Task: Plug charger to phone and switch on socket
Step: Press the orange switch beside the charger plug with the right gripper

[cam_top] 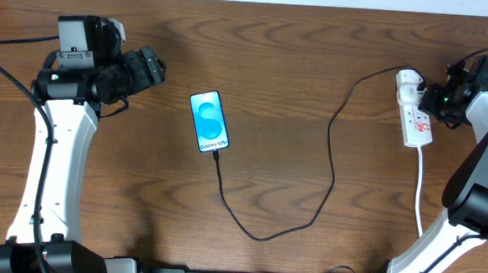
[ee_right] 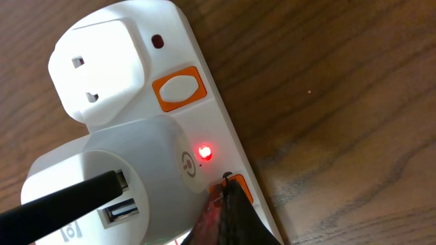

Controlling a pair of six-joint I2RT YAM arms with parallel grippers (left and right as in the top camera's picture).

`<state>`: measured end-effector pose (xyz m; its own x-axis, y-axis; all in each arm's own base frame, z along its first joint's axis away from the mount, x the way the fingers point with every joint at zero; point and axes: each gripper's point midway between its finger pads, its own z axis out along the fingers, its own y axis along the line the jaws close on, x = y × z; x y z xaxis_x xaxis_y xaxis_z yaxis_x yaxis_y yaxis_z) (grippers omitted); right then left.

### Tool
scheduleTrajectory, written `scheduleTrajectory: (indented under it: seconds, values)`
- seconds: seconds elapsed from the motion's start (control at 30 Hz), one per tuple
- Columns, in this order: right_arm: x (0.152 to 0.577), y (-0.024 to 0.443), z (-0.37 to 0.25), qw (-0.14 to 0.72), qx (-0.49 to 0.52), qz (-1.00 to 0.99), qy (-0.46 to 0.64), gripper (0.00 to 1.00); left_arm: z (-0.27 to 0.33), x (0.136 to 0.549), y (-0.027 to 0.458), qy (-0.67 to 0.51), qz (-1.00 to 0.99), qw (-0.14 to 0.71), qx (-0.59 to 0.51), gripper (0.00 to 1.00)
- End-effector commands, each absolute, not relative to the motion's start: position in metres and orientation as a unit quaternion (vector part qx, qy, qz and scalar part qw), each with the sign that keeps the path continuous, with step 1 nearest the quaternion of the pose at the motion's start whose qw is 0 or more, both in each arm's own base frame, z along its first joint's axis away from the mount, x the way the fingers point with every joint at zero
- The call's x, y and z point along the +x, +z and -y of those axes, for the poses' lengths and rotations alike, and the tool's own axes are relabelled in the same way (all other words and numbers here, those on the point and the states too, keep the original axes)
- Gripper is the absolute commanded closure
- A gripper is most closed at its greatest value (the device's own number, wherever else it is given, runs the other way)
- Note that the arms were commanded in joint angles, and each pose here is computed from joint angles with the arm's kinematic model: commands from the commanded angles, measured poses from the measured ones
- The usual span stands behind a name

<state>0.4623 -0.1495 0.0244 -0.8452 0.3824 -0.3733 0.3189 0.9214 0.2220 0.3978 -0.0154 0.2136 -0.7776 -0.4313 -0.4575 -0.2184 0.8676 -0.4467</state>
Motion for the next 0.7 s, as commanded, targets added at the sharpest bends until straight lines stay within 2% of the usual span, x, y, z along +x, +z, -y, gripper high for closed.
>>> scheduleTrajectory:
  seconds: [0.0,0.23,0.33,0.4,0.47,0.67]
  values:
    - [0.459,0.015,0.008,0.158,0.068,-0.942,0.29,0.99,0.012,0.398,0.217,-0.184,-0.922,0.288,-0.182,0.13]
    - [0.46,0.025,-0.005,0.159,0.068,-0.926,0.335,0.99,0.012,0.398,0.217,-0.184,-0.922,0.288,-0.182,0.13]
    - [0.461,0.022,0.003,0.16,0.078,-0.93,0.322,0.92,0.012,0.398,0.217,-0.184,-0.922,0.288,-0.182,0.13]
    - [0.465,0.021,0.031,0.166,0.114,-0.936,0.287,0.84,0.012,0.398,0.217,-0.184,-0.922,0.288,-0.182,0.13]
    - [0.468,0.033,0.059,0.178,0.137,-0.936,0.271,0.8,0.012,0.398,0.217,-0.184,-0.922,0.288,-0.182,0.13]
    - [0.46,0.098,0.127,0.223,0.183,-0.928,0.236,0.79,0.012,0.398,0.217,-0.184,-0.922,0.288,-0.182,0.13]
